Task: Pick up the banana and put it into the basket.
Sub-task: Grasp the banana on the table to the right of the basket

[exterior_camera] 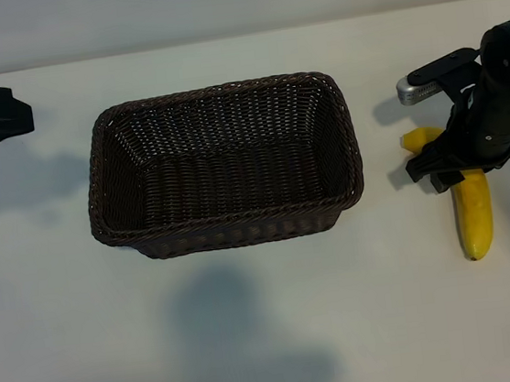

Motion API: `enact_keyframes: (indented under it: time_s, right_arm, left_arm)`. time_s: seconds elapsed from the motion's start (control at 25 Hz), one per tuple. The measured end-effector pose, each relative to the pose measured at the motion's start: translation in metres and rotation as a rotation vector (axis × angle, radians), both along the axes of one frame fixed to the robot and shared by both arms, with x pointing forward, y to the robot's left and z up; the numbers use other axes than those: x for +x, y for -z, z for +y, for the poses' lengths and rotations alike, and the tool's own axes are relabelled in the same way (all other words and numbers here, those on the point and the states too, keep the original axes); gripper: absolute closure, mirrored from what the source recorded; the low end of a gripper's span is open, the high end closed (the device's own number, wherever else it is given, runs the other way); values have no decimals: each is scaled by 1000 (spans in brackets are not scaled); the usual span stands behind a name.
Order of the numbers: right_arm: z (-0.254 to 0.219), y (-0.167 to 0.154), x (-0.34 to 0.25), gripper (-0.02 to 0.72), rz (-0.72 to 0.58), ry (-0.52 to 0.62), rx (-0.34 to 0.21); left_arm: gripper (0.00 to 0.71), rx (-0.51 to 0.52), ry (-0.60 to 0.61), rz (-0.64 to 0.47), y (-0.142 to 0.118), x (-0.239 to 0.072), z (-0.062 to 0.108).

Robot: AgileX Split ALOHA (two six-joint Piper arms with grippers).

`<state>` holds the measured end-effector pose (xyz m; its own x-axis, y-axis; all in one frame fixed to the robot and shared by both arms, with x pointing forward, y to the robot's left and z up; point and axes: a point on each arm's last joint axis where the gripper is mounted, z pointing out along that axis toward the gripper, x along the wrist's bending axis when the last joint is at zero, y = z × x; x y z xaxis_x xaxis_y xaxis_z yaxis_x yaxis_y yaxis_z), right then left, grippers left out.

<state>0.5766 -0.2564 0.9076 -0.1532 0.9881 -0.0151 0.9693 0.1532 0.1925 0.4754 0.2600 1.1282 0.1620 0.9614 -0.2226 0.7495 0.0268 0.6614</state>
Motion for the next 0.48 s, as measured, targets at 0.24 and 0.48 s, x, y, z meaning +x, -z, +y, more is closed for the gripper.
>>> enact_keyframes:
  time_s: [0.24, 0.48]
  right_arm:
    - [0, 0, 1, 120, -15, 4, 3]
    - [0, 0, 2, 120, -20, 5, 4]
  left_arm:
    - [120, 0, 0, 0, 0, 0, 0]
    - [120, 1, 1, 2, 0, 0, 0]
